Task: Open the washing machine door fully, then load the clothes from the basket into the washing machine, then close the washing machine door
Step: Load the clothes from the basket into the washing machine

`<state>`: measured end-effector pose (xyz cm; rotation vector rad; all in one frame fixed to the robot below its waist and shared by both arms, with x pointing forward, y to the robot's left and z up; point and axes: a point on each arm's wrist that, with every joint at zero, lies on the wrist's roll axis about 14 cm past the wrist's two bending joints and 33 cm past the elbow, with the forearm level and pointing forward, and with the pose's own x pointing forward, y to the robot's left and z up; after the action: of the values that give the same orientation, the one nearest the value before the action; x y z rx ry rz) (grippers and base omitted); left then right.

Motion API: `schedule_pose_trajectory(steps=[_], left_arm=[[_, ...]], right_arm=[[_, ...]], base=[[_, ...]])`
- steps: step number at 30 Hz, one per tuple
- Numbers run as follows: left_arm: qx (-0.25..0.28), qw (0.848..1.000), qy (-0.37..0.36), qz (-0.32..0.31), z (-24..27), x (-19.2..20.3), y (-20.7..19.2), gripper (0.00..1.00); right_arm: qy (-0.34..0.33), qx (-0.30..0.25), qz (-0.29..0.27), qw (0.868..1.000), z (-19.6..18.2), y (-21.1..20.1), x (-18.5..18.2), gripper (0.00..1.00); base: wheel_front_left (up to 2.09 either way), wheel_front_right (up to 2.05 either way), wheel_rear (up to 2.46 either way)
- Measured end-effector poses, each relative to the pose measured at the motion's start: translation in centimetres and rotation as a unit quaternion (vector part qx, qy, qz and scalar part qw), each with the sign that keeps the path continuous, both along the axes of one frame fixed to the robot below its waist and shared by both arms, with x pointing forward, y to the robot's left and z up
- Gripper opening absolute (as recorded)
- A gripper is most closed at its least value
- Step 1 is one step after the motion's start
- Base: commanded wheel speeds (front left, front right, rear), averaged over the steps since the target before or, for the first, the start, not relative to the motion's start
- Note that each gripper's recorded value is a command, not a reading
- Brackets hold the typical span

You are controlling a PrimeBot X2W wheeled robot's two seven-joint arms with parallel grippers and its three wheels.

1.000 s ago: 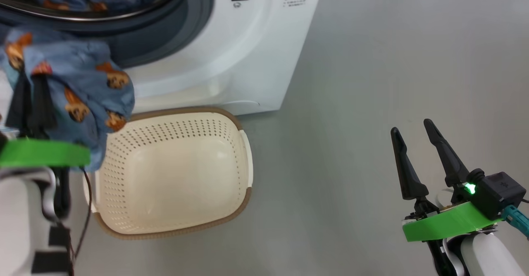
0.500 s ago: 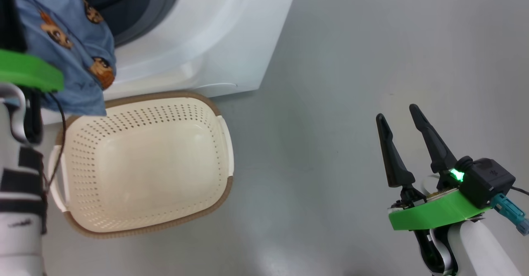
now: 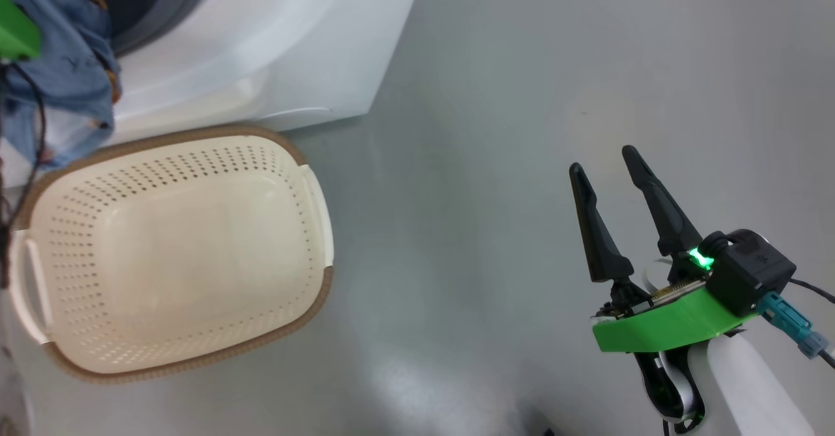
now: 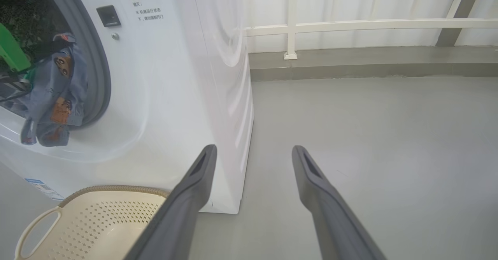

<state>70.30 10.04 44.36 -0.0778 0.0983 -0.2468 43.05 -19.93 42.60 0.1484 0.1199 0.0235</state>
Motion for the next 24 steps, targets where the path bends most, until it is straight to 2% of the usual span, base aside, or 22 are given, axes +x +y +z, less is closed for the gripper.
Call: schedule_pose_trajectory(steps=[9, 15, 24], left_arm=[[0.025, 1.000, 0.015, -0.009, -1.5, 3.2, -0.9, 0.00], [0.033, 0.999, -0.008, -0.007, -0.9, 5.0, -1.3, 0.00], [0.017, 0.994, -0.109, 0.005, 4.3, 6.9, -1.1, 0.00]], right_arm=[[0.024, -0.004, -0.011, 1.000, -1.5, -0.4, -0.4, 1.00], [0.028, -0.009, -0.018, 0.999, -1.9, -0.9, -0.1, 1.00], [0.036, -0.009, -0.019, 0.999, -2.6, -0.8, 0.0, 1.00]], base=[[0.00, 0.00, 0.00], [0.00, 0.00, 0.00], [0.00, 0.00, 0.00]])
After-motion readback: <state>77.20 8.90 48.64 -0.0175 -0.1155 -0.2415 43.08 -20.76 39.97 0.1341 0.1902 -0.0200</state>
